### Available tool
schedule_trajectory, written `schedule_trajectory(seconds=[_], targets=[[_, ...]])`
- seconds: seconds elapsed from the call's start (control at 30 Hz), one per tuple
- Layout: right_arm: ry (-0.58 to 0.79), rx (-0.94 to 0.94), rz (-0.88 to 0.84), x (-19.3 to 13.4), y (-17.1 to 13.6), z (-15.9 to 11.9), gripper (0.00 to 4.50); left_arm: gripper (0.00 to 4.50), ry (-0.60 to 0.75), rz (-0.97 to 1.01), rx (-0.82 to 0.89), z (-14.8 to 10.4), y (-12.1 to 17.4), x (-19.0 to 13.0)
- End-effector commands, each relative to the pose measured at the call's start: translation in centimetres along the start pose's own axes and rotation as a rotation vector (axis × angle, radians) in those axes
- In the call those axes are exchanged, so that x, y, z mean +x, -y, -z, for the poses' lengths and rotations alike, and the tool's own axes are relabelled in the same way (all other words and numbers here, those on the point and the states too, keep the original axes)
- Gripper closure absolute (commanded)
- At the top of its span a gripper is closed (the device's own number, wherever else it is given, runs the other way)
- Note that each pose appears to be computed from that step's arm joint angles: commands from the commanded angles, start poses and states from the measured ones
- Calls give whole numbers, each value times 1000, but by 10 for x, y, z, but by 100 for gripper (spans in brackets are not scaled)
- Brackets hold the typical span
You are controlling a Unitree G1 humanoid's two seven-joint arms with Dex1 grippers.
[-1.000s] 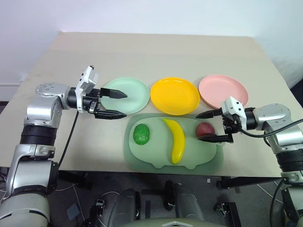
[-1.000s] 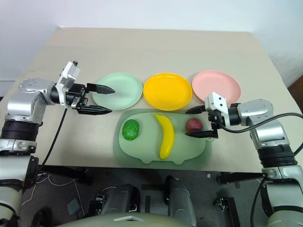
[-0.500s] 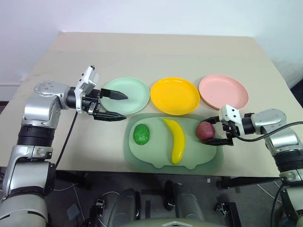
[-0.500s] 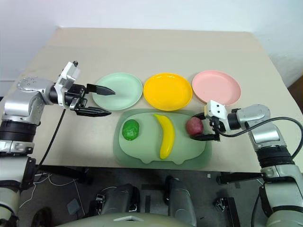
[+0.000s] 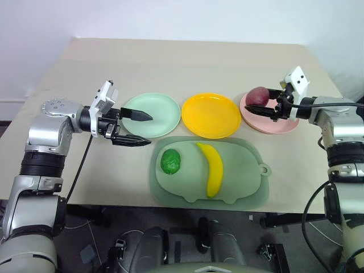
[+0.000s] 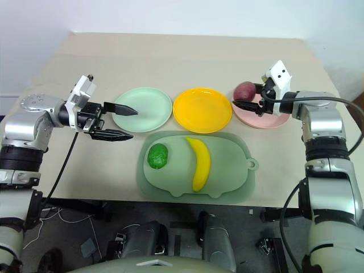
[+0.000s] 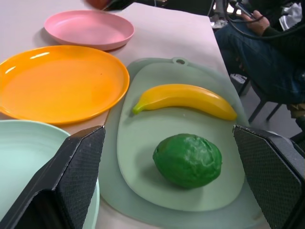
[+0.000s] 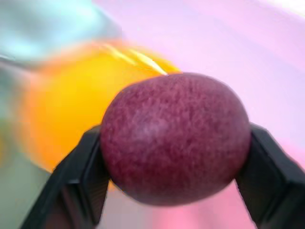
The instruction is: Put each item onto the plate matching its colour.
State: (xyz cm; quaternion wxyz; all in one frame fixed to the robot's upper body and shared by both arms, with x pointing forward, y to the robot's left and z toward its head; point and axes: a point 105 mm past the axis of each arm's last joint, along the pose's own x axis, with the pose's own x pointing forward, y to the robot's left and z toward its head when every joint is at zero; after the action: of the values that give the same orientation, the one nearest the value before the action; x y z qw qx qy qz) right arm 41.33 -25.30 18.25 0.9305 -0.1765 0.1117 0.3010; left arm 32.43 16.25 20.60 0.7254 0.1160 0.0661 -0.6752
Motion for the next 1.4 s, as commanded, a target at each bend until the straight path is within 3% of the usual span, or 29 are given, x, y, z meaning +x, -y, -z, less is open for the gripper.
schedule_trajectory(seconds=[0.03, 0.13, 0.2, 0.33, 0.57, 0.67, 0.93, 1.07, 1.13, 1.4], targets=[[-87, -85, 239, -4, 34, 6, 127, 0, 10, -15, 42, -10, 0, -5], [-117, -134, 285, -4, 40, 10, 127, 0, 4, -20, 40, -9, 0, -6], [-62, -101, 233, 0, 34, 4, 127, 0, 1, -25, 39, -9, -1, -7], [-49, -140, 234, 3, 33, 1, 2, 0, 1, -28, 40, -9, -2, -8], [-50, -95, 245, 3, 35, 1, 2, 0, 4, -27, 41, -10, -3, -8], [157, 69, 83, 8, 16, -27, 2, 0, 10, -23, 42, -10, -2, -7], [405, 124, 214, -3, 19, -54, 2, 0, 19, -26, 42, -10, -3, -5], [543, 261, 94, -6, -7, -67, 2, 0, 21, -25, 42, -10, -4, -5], [525, 204, 55, -2, -29, -59, 2, 0, 24, -23, 43, -11, -4, -5], [599, 298, 27, -7, -67, -52, 2, 0, 26, -17, 41, -10, -4, -3]])
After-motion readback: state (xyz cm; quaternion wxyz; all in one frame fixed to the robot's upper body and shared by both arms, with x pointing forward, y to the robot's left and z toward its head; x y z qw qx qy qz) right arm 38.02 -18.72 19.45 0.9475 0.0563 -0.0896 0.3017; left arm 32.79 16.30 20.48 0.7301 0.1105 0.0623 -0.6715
